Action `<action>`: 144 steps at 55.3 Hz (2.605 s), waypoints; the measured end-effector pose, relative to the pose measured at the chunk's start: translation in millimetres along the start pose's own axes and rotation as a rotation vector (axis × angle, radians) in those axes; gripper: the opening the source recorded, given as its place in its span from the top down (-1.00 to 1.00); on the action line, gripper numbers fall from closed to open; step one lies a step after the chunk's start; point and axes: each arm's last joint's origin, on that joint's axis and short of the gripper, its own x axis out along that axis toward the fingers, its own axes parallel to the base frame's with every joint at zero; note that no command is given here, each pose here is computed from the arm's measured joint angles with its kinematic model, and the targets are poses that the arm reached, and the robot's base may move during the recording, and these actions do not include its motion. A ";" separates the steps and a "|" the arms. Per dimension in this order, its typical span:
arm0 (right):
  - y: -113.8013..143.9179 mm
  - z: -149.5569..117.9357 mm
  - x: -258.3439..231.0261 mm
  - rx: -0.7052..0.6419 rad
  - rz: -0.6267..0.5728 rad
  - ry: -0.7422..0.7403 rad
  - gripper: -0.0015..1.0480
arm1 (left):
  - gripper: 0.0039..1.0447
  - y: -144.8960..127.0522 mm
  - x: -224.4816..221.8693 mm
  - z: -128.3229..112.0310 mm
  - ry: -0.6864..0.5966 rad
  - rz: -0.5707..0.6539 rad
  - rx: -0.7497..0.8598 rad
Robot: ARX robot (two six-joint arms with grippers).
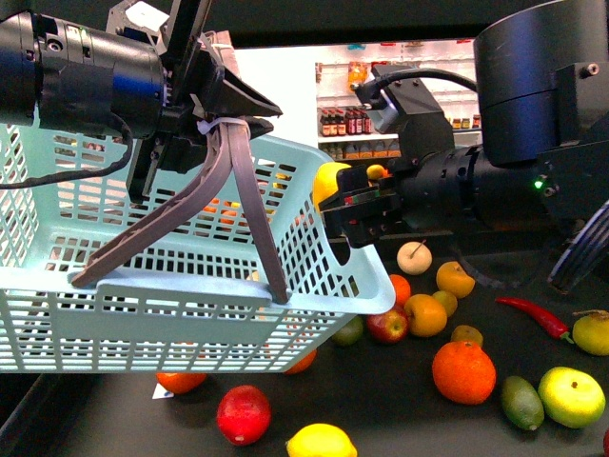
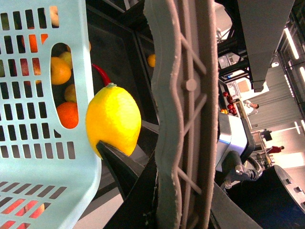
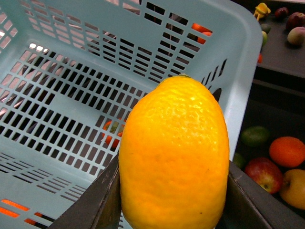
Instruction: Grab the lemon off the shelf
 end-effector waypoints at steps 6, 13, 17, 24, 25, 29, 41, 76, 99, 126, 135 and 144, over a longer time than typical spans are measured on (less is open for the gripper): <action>6.5 -0.8 7.2 -0.003 0.007 0.003 0.07 | 0.77 0.0 0.0 0.0 0.000 0.000 0.000; 13.2 -5.5 14.6 -0.001 0.013 0.025 0.07 | 0.77 0.0 0.0 0.0 0.000 0.000 0.000; 15.0 -8.1 18.1 0.012 0.019 0.040 -0.12 | 0.77 0.0 0.0 0.0 0.000 0.000 0.000; 13.9 -4.1 19.2 0.038 0.026 0.028 -0.64 | 0.77 0.0 0.0 0.0 0.000 0.000 -0.001; 13.4 -3.8 19.1 0.043 0.024 0.027 -0.70 | 0.77 0.0 0.0 0.0 0.001 -0.001 -0.001; 10.1 -3.1 18.6 0.060 0.019 0.023 -0.88 | 0.77 -0.1 0.1 -0.1 0.001 -0.001 -0.001; -13.9 5.3 11.2 0.128 -0.015 -0.017 -0.86 | 0.78 0.2 0.1 0.0 -0.002 0.003 -0.002; -147.5 -97.4 -6.8 0.219 -0.387 0.133 -0.86 | 0.78 0.2 0.1 -0.1 0.000 0.001 -0.005; -67.6 -204.2 33.1 0.052 -0.043 0.389 -0.86 | 0.79 0.3 0.2 -0.1 0.000 0.001 -0.005; -1.4 -254.9 76.0 -0.152 0.220 0.436 -0.86 | 0.79 0.3 0.2 -0.1 0.000 0.001 -0.005; 0.5 -259.5 88.3 -0.174 0.213 0.425 -0.86 | 0.79 0.3 0.2 -0.1 0.000 0.001 -0.005; -0.2 -261.1 101.6 -0.199 0.186 0.416 -0.86 | 0.79 0.3 0.2 -0.1 0.001 0.001 -0.005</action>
